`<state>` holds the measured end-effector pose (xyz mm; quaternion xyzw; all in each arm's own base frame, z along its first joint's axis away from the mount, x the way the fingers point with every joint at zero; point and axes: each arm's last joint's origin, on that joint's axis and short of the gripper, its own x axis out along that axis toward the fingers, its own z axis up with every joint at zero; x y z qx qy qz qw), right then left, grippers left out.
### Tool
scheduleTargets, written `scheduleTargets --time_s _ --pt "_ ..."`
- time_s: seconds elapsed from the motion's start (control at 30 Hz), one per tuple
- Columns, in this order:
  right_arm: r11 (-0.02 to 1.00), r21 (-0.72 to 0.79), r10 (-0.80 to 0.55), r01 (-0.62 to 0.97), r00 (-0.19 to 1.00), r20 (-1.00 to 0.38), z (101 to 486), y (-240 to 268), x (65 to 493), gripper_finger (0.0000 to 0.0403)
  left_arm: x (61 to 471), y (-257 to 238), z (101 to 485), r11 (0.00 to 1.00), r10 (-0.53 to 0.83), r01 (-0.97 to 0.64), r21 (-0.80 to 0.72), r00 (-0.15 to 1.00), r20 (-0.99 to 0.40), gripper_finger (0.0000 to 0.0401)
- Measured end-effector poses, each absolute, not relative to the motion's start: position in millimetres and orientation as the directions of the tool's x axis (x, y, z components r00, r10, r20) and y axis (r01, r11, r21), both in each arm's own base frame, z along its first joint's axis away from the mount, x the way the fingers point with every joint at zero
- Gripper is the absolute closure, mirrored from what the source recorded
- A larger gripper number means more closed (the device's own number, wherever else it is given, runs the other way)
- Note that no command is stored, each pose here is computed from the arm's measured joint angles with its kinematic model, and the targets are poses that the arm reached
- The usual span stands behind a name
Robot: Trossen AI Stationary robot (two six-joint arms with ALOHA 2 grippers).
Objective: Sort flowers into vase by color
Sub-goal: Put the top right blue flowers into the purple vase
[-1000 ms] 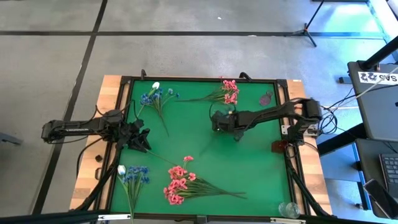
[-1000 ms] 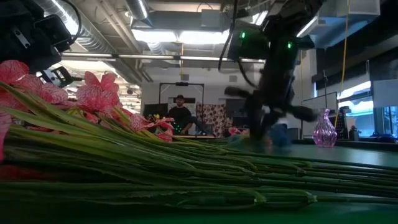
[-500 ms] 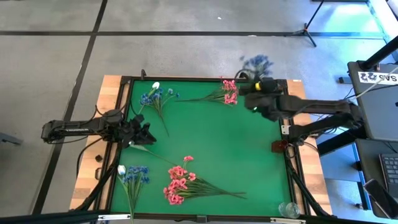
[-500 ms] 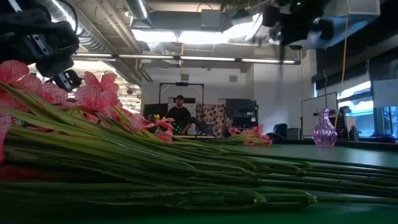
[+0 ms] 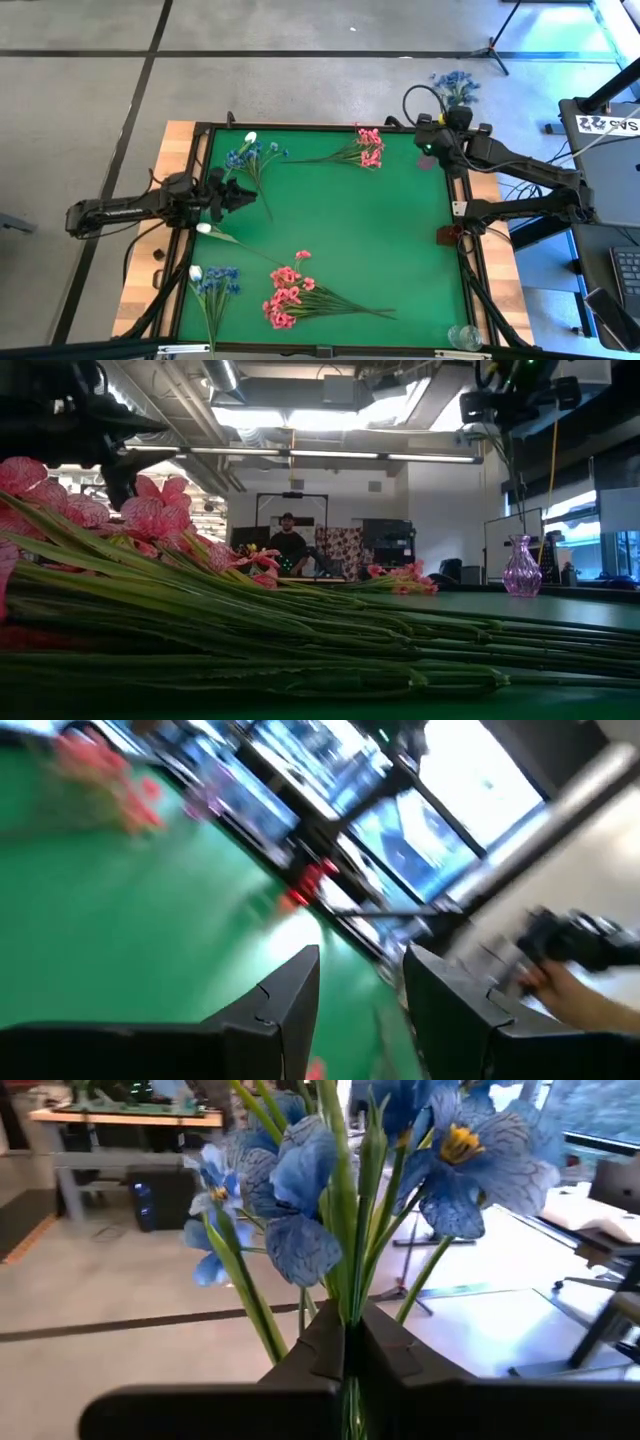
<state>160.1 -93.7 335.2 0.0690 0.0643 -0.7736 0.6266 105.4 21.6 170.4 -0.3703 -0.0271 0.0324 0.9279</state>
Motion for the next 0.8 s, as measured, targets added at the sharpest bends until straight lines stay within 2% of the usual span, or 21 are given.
scheduleTargets --time_s 0.23,0.57,0.67,0.8 --pt "-0.273 0.014 -0.952 0.962 -0.268 -0.147 313 -95 158 0.0385 104 29 174 0.744 0.220 -0.124 -0.656 0.973 0.065 0.0258" --pt "-0.296 0.077 -0.950 0.952 -0.285 -0.128 296 -96 161 0.0387 102 34 174 0.796 0.279 -0.193 -0.574 0.958 0.065 0.0258" --pt "-0.294 0.073 -0.949 0.953 -0.281 -0.144 291 -99 162 0.0376 102 36 174 0.778 0.307 -0.212 -0.592 0.950 0.064 0.0258" --pt "-0.265 0.056 -0.941 0.963 -0.245 -0.234 282 -104 163 0.0365 99 39 182 0.758 0.359 -0.269 -0.593 0.933 0.035 0.0258"
